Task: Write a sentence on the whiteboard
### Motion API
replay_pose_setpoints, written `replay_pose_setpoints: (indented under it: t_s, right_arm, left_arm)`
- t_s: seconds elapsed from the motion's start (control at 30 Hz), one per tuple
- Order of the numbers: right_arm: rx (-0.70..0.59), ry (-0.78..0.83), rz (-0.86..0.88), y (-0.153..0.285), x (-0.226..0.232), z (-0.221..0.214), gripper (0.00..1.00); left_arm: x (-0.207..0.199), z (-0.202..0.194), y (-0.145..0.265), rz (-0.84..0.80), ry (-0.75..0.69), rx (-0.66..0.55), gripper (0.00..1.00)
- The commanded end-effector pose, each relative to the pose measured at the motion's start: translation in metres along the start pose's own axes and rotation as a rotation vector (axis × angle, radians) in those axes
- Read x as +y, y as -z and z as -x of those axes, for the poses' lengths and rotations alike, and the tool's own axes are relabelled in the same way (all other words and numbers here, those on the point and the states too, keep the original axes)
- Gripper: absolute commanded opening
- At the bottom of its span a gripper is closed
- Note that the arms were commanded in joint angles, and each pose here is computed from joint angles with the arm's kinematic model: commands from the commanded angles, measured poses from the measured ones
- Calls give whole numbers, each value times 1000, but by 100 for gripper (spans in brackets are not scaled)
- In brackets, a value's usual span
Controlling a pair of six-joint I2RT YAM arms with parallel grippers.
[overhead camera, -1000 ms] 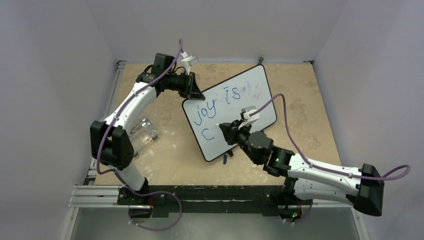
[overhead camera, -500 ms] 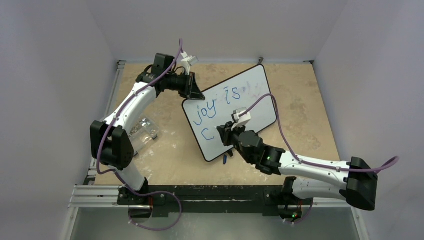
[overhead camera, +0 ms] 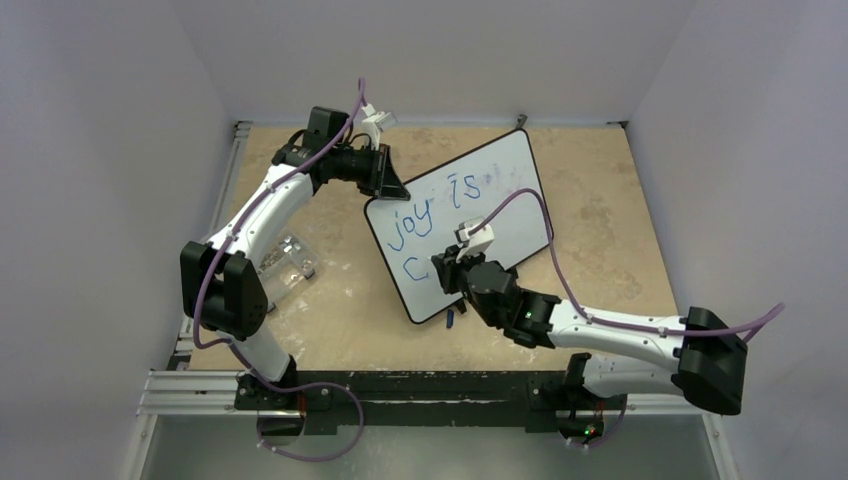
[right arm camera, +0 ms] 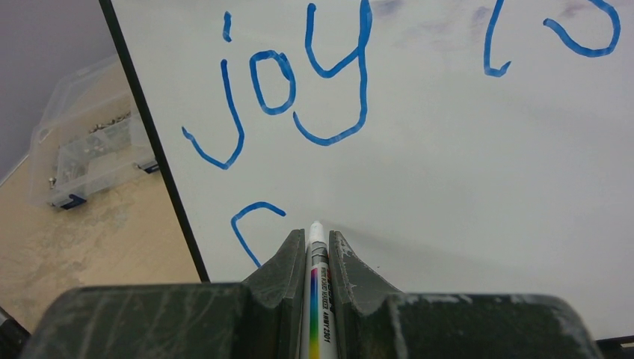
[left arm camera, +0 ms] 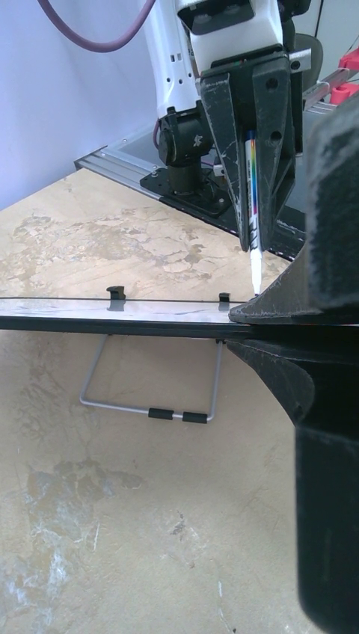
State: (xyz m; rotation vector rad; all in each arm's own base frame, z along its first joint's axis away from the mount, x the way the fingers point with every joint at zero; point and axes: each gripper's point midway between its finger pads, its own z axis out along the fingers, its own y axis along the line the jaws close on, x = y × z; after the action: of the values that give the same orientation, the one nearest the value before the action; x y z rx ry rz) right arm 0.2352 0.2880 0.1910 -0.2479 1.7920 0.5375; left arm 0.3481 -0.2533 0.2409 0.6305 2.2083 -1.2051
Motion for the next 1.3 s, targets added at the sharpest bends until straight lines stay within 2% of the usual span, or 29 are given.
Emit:
replay_pose_setpoints:
  t_s: [0.0,1.27]
  right_arm:
    - [-50,-38,-21,-7,4,18,0]
    - [65,-55,-29,3,-12,-34,0]
  left_arm:
    - [-4,23,9,45,-107,-74,0]
    - [-10,20,4,35,-112,-66,0]
